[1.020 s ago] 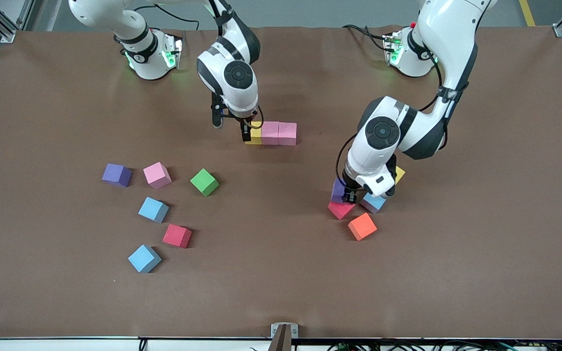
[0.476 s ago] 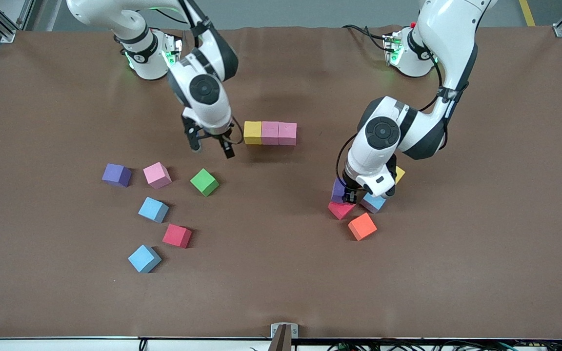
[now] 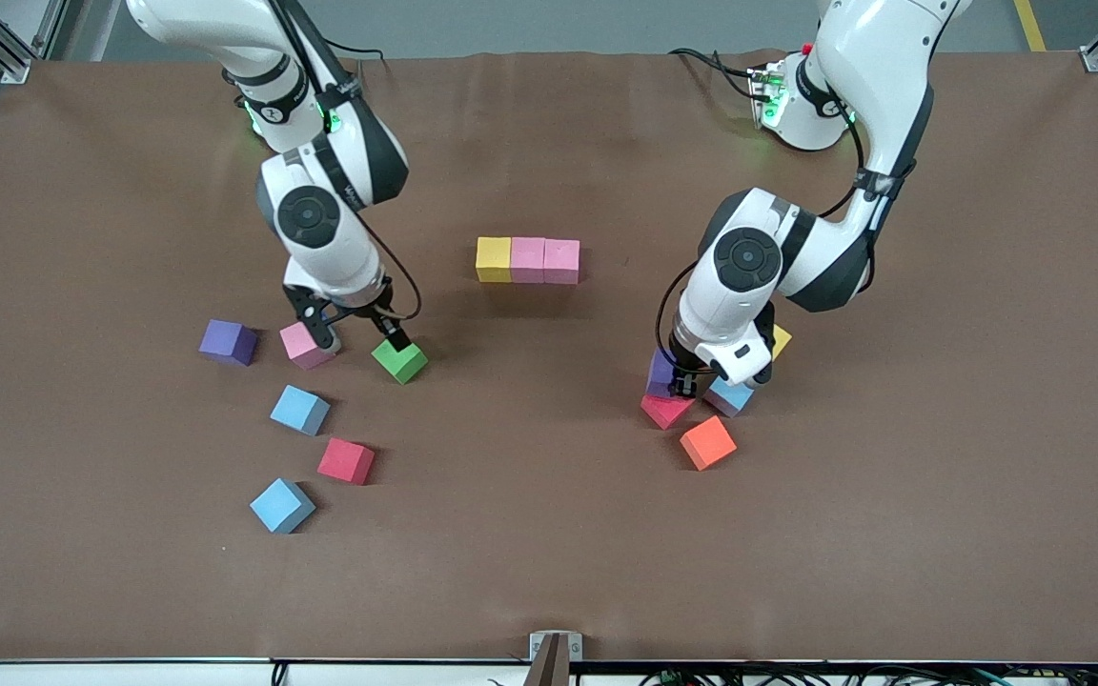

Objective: Arrange 11 blocks into digit 3
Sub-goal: 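Move the right gripper to a pink cube beside the purple cube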

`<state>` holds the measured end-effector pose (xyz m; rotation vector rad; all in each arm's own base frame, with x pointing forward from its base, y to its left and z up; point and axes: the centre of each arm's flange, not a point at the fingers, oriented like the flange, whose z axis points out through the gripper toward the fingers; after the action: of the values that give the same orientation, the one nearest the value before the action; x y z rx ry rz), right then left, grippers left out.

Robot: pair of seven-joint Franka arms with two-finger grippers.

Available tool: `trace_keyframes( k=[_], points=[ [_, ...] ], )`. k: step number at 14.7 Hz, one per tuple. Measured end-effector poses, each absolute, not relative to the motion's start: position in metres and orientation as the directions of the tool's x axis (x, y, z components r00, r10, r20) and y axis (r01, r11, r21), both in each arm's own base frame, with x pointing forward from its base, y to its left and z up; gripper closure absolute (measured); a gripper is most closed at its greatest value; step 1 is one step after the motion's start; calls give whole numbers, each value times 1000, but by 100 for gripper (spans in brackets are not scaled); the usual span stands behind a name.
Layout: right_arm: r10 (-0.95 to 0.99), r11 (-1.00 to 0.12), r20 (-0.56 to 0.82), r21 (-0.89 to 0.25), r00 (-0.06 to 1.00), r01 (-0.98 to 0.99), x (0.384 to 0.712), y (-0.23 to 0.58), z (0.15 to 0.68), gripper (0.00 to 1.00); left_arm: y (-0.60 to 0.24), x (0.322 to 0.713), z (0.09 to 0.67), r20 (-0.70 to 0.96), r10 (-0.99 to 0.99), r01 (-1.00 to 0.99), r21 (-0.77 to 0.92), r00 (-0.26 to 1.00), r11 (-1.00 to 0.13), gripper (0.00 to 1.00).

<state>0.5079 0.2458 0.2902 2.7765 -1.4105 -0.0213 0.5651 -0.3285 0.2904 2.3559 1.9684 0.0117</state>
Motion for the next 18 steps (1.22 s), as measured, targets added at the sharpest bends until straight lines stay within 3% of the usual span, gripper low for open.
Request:
trace_keyframes(
  k=[7,10,13,18],
  points=[
    [-783,-622,25,-19,621,-783,576,180,301,0,-330,568,292,-42,983,982,65,178,-175,45],
    [-732,-681,28,-5,681,-732,597,138,291,0,-329,568,291,-42,983,982,64,178,-175,45],
    [-707,-707,9,25,707,-707,598,96,278,0,-329,568,290,-41,983,983,62,178,-175,45],
    [-783,-622,-22,67,622,-780,563,63,252,0,-330,568,287,-41,983,983,58,178,-176,45]
  ],
)
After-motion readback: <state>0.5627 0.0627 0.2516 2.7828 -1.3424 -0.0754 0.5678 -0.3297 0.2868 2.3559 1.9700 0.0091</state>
